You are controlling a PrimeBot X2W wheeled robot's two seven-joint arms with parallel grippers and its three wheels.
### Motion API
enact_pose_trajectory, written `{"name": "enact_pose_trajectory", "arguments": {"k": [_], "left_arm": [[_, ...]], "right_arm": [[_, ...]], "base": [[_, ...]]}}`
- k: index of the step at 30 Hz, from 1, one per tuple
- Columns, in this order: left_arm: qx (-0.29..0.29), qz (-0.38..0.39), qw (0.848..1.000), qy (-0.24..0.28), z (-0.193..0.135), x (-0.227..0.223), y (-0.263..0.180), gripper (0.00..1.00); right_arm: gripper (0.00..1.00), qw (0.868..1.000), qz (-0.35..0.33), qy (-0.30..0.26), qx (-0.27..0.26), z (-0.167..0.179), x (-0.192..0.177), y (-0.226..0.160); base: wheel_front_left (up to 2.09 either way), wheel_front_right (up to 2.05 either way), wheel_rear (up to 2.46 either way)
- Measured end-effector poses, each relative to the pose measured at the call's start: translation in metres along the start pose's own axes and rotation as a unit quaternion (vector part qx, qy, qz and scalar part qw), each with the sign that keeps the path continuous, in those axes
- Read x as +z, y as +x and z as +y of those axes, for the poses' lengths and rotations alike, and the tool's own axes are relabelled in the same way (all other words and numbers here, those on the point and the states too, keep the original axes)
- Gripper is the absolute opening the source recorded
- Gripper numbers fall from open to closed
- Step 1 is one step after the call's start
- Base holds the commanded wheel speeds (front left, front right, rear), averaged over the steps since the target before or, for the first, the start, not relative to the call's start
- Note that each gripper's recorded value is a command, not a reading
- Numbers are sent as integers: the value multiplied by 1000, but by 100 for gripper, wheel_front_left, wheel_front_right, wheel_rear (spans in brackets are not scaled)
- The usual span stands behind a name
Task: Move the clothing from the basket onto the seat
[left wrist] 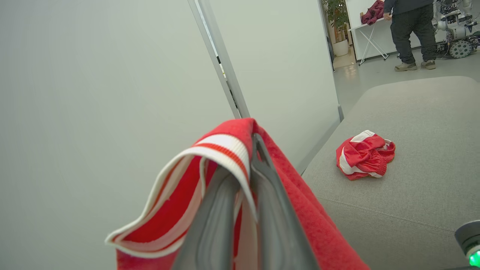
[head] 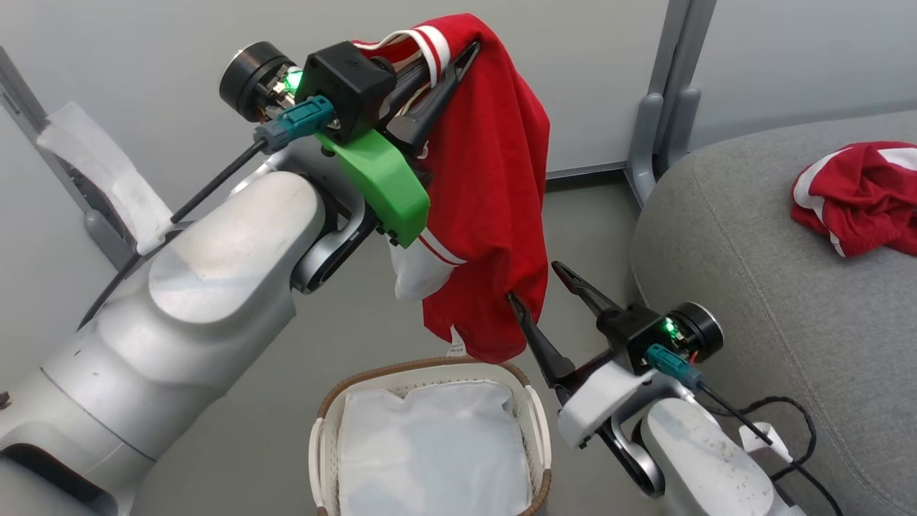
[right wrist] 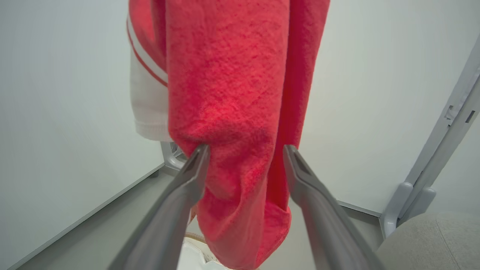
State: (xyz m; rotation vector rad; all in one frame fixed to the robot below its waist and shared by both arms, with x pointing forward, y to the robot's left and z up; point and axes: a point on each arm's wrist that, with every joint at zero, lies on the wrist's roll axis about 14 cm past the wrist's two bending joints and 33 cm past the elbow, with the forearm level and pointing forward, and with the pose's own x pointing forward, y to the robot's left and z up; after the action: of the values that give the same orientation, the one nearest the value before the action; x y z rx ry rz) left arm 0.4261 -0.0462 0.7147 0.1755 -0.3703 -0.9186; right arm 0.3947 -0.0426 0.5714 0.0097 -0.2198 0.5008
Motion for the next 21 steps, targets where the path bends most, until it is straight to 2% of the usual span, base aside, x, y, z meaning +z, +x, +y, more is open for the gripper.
{"name": "enact_pose_trajectory", "arguments": {"k": [10, 11, 12, 13, 14, 21], "left_arm": [[-5, -1, 1000, 2, -7, 5, -5, 0], [-5, 0, 1000, 2, -6, 4, -6, 0], [-4, 1, 1000, 3, -6, 4, -7, 0], [-3, 2, 1000, 3, -6, 4, -8, 0], [-1, 3, 1000, 2, -5, 4, -9, 0], [26, 33, 999, -17, 8, -22, -22, 0]], "right_arm": [[100, 998, 15, -32, 42, 12, -1, 29], [74, 998, 13, -32, 45, 13, 1, 32], [40, 998, 11, -33, 48, 15, 2, 33], [18, 998, 10, -34, 51, 16, 4, 35], [0, 998, 9, -35, 53, 17, 5, 36], [0, 998, 9, -36, 44, 10, 6, 35]], "base": [[0, 0, 0], [0, 0, 0], [0, 0, 0], [0, 0, 0], [0, 0, 0], [0, 0, 0]]}}
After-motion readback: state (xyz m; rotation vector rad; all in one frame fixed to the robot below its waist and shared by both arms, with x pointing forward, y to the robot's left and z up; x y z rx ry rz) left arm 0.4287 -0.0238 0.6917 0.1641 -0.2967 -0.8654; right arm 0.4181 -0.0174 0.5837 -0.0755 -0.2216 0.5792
